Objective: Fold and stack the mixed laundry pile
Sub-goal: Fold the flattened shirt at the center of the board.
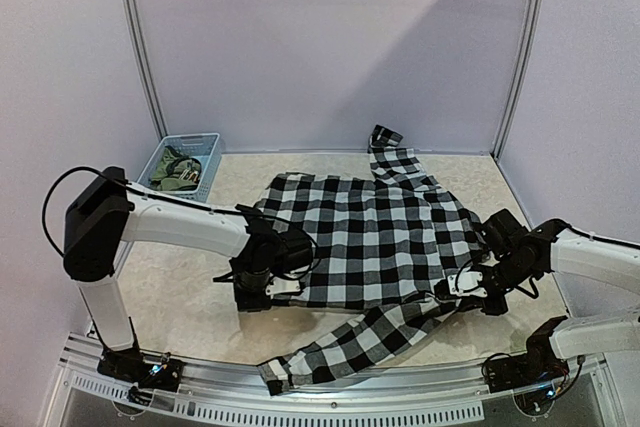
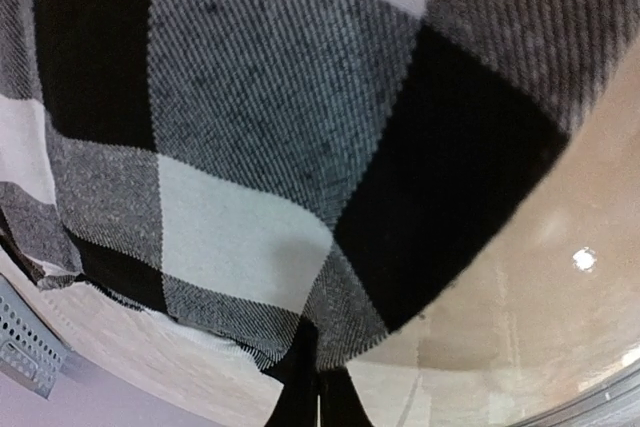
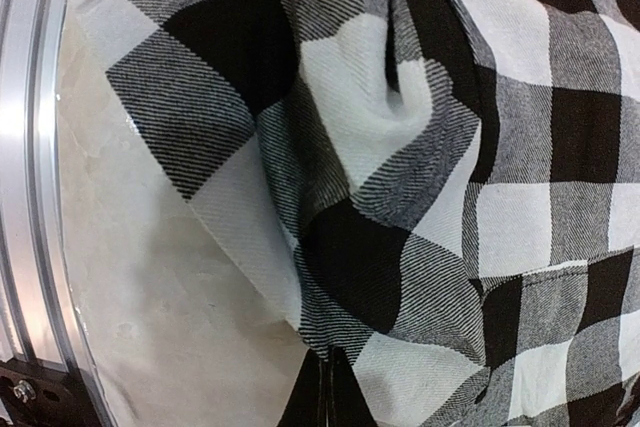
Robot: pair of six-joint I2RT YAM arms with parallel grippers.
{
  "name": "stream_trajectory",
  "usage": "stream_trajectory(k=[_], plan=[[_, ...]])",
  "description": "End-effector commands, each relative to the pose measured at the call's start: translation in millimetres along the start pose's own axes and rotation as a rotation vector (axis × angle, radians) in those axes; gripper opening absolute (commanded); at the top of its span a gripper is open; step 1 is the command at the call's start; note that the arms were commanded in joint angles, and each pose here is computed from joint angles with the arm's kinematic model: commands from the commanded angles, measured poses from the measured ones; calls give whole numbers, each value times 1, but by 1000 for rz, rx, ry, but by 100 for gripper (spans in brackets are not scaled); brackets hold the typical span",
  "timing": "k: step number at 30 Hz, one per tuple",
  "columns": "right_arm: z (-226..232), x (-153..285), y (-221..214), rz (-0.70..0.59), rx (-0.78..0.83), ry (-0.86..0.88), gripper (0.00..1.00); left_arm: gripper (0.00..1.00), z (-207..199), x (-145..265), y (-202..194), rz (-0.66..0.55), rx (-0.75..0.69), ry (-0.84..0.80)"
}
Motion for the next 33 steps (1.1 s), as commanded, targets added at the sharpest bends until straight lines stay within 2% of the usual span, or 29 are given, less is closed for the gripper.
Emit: stream_trajectory(k=[1,12,18,29,33], plan=[[-14,11,6,-34,-51,-45,0,0,14,21,1,-72,21,82],[-78,77,42,-177,-166,-223,0,0,64,57,11,-176,166,175],[-127,107,40,-218,-255,-337,0,0,118,75,17,-220,285,247],[-201,101,39,-260,-409,-412,0,0,175,63,39,-204,375,251],[-212,84,34,-221,-469,-357,0,0,182,55,51,-210,376,221]])
Point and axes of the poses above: each gripper's point midway between its finger pads, its own x axis back along the fingers, its own z axis along the line the jaws close on, y = z × x, the point moved 2 cm from there along x, back along the fingers, and after that the axes turned 2 degrees about x, right-handed, at the moved point
